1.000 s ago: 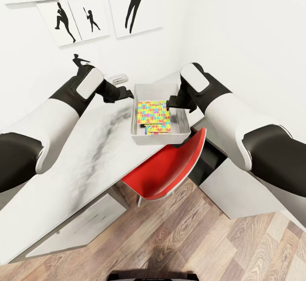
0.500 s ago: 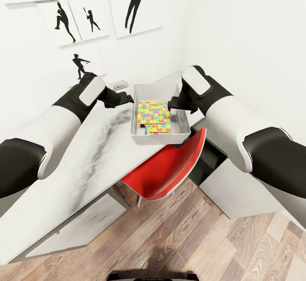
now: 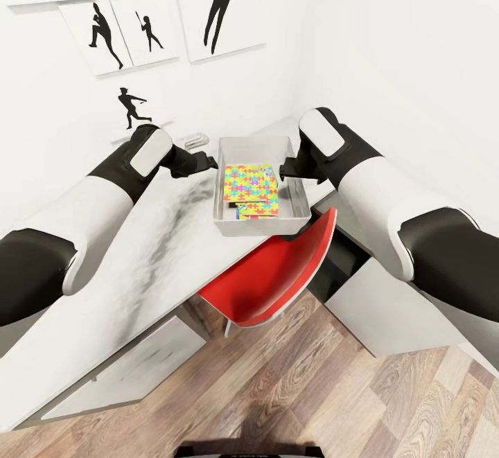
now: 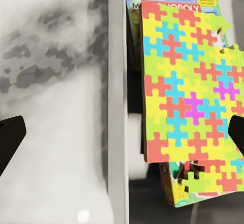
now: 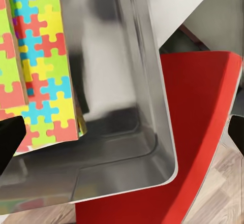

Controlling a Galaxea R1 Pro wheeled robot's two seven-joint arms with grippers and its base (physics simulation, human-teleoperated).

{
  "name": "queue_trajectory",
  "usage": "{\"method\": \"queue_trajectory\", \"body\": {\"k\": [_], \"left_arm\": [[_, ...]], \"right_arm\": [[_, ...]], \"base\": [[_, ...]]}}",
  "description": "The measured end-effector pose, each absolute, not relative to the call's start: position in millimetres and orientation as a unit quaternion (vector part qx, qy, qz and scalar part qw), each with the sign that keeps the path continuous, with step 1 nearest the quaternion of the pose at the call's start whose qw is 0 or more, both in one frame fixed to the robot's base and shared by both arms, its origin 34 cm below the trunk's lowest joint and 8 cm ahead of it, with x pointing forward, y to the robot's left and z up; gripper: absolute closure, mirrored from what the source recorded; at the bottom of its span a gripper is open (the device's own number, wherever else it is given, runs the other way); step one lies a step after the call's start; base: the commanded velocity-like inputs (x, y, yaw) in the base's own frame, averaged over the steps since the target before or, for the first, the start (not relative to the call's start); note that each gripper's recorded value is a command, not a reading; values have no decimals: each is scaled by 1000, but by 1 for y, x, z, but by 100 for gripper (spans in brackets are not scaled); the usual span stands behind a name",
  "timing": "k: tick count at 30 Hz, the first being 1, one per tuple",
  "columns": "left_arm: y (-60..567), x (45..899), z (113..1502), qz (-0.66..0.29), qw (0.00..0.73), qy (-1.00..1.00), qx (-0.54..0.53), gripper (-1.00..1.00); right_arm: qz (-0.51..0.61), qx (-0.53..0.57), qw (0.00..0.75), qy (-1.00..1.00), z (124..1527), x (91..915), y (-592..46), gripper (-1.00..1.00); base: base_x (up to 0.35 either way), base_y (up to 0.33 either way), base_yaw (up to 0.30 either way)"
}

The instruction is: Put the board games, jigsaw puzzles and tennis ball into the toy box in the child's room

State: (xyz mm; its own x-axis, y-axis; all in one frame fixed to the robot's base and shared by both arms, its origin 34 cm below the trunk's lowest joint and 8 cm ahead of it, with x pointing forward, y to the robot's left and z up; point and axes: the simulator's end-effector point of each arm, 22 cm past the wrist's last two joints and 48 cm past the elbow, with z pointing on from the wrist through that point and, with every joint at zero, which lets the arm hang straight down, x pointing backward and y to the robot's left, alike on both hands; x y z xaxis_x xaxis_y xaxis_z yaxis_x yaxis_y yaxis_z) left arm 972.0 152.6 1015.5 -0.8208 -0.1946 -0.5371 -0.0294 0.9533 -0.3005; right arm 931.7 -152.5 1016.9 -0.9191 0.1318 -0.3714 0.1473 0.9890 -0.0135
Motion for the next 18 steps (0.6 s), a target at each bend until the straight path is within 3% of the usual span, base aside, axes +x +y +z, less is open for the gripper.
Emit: {"method": "queue_trajectory", "body": {"k": [18], "left_arm": [[153, 975, 1002, -141, 292, 944, -61, -100]], "right_arm": [[-28, 81, 199, 976, 1003, 939, -157, -100]], "base": [[0, 0, 0]]}}
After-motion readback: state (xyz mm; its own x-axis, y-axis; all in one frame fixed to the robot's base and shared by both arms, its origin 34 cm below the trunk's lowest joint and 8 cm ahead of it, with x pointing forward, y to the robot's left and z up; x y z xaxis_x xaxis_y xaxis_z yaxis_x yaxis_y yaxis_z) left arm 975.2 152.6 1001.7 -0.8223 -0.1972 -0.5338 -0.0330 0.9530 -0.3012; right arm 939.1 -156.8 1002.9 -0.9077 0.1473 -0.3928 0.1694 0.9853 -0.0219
